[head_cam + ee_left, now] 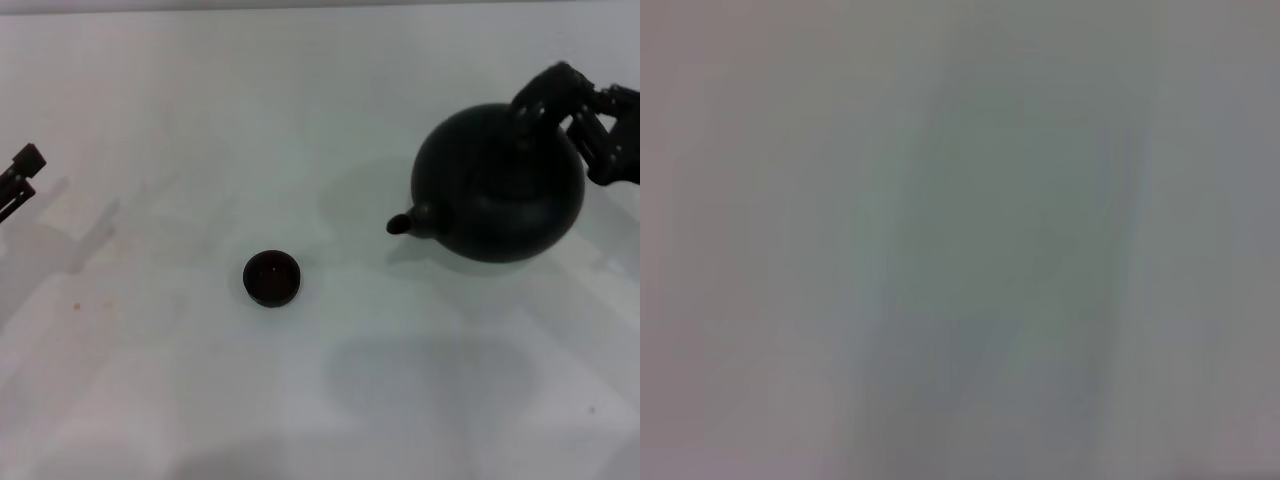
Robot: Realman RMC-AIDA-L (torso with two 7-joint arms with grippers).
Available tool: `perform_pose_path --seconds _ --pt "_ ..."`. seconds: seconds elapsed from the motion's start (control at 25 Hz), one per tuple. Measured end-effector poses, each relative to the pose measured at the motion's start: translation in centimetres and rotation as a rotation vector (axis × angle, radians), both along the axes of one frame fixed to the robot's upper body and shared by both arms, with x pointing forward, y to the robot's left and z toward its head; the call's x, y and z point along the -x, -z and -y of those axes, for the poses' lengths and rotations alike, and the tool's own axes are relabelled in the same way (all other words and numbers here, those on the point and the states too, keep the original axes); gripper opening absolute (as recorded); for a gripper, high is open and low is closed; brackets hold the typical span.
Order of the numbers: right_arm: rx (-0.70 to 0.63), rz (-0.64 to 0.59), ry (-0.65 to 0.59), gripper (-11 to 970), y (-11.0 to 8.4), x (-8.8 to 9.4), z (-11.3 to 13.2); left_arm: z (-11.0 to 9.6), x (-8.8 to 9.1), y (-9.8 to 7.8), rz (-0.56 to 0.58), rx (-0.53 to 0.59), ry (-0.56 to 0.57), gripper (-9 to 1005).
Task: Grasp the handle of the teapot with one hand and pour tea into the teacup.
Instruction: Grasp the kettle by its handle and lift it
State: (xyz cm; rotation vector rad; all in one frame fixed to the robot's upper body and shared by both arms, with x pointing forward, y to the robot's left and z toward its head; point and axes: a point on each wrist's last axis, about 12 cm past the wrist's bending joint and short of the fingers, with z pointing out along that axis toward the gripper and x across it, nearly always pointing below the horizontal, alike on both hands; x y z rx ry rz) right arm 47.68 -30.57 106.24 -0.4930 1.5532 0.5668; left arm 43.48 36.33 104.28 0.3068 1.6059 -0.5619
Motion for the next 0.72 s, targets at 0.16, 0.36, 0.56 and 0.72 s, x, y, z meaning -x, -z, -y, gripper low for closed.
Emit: perform_pose_path --seconds 0.16,0.36,0.56,0.72 --pt "0.067 0.068 -0.029 131 -0.5 -0.5 -1.6 -0.1 0.3 0.3 -0.011 0.005 -0.011 779" --pt "0.164 0.107 -0.056 131 -0.8 -1.0 -3.4 -0.1 0.6 0.7 -0.028 0.01 -0.02 777" --pt "0.255 0.146 -0.061 130 -1.2 -0.9 -4.9 -0.1 0.6 1.1 -0.048 0.011 -0.034 775" --pt "0.339 0.176 -0.049 130 -1.7 -0.7 -6.3 0.0 0.4 1.2 -0.051 0.01 -0.035 774"
